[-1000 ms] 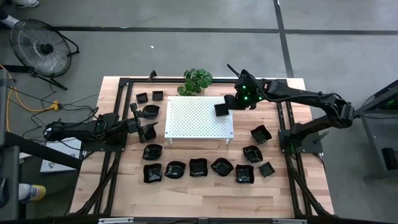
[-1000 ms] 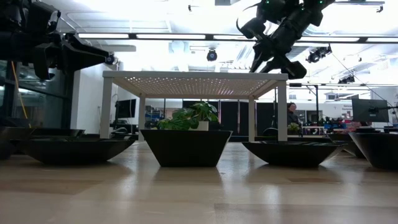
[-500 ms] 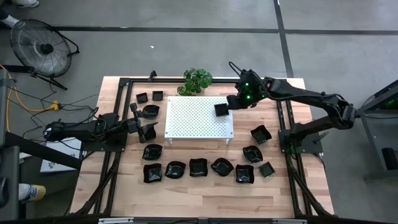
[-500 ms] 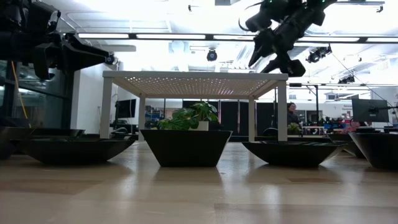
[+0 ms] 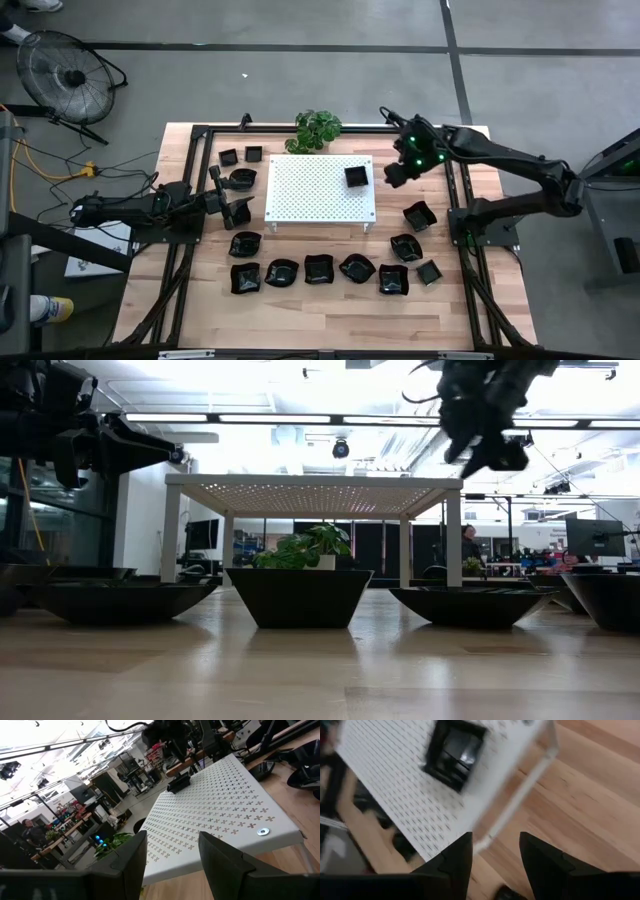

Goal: Pick & Place Mini shaped plates
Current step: Put the distorted square plate on the shelf

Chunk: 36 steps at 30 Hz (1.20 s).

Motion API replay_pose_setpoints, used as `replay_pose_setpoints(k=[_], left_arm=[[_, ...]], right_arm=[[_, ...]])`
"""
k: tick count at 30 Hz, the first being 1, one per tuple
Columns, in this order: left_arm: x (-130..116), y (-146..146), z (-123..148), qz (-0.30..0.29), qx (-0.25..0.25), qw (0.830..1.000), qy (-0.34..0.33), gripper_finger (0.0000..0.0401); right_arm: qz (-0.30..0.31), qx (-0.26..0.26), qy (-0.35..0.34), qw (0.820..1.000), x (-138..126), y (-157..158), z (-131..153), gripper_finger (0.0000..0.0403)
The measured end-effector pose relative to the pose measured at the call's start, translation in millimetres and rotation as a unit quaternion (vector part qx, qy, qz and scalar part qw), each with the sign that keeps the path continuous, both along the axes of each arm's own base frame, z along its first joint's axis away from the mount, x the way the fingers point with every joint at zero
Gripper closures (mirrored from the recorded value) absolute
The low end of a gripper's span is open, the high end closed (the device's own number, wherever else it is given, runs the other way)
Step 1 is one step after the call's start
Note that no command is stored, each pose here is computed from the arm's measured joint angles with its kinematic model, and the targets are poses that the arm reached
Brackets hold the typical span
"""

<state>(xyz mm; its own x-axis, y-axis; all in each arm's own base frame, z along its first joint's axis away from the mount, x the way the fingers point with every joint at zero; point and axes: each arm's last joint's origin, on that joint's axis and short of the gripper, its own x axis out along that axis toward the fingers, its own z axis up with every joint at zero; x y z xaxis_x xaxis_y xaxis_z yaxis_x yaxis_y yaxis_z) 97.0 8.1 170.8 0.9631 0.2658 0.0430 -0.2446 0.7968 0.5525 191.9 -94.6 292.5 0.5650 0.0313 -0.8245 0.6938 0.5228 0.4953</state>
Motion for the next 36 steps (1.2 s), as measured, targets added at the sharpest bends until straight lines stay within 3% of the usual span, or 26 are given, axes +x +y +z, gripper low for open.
replay_pose_setpoints(k=[7, 12, 26, 36], left_arm=[[0.0, 0.0, 0.0, 0.000, 0.000, 1.000, 0.000, 0.0226], [0.0, 0.0, 0.0, 0.000, 0.000, 1.000, 0.000, 0.0226], [0.0, 0.0, 0.0, 0.000, 0.000, 1.000, 0.000, 0.0226], [0.0, 0.0, 0.0, 0.000, 0.000, 1.000, 0.000, 0.0226]], right_arm=[[-0.005, -0.049, 0.131, 0.990, -36.6, 13.6, 1.6, 0.0247], [-0.024, -0.059, 0.175, 0.982, -54.4, 21.0, -2.3, 0.0240], [-0.045, 0.038, 0.145, 0.988, -81.4, 41.2, -71.8, 0.0241], [-0.051, 0.069, 0.160, 0.983, -80.7, 42.0, -95.9, 0.0249]])
